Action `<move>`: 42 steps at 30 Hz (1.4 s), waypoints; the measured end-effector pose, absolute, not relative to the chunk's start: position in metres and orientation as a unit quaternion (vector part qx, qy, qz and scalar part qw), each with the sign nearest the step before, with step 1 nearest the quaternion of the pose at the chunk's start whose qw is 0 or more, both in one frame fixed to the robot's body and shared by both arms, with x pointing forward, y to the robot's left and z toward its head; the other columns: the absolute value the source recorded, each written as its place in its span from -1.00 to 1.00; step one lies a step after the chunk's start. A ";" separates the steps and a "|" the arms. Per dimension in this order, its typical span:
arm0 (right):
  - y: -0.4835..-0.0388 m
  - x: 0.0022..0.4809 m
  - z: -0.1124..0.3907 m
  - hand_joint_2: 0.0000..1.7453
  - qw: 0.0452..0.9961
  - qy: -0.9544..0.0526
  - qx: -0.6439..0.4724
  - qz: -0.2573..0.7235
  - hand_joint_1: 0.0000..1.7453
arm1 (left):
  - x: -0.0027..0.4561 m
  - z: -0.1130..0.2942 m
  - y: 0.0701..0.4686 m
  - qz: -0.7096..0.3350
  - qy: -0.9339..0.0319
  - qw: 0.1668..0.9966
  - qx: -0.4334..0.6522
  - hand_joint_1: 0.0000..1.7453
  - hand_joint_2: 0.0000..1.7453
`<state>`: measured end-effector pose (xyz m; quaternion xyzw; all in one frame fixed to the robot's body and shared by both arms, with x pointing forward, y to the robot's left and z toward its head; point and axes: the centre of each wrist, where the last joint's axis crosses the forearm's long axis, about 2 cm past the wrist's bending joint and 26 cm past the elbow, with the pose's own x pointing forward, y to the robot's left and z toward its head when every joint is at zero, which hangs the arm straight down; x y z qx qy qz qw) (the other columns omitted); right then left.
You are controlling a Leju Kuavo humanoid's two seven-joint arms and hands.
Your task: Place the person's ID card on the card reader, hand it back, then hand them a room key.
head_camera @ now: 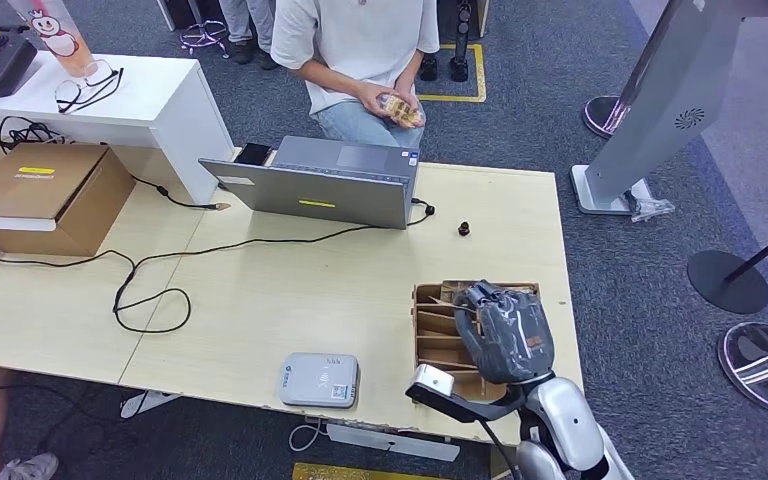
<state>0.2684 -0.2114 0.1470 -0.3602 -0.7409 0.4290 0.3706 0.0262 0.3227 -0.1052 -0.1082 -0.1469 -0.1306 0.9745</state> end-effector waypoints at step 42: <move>-0.163 0.371 0.219 1.00 0.289 -0.828 -0.380 0.294 1.00 | 0.068 -0.102 0.316 -0.198 -0.152 0.965 -0.084 -1.00 -1.00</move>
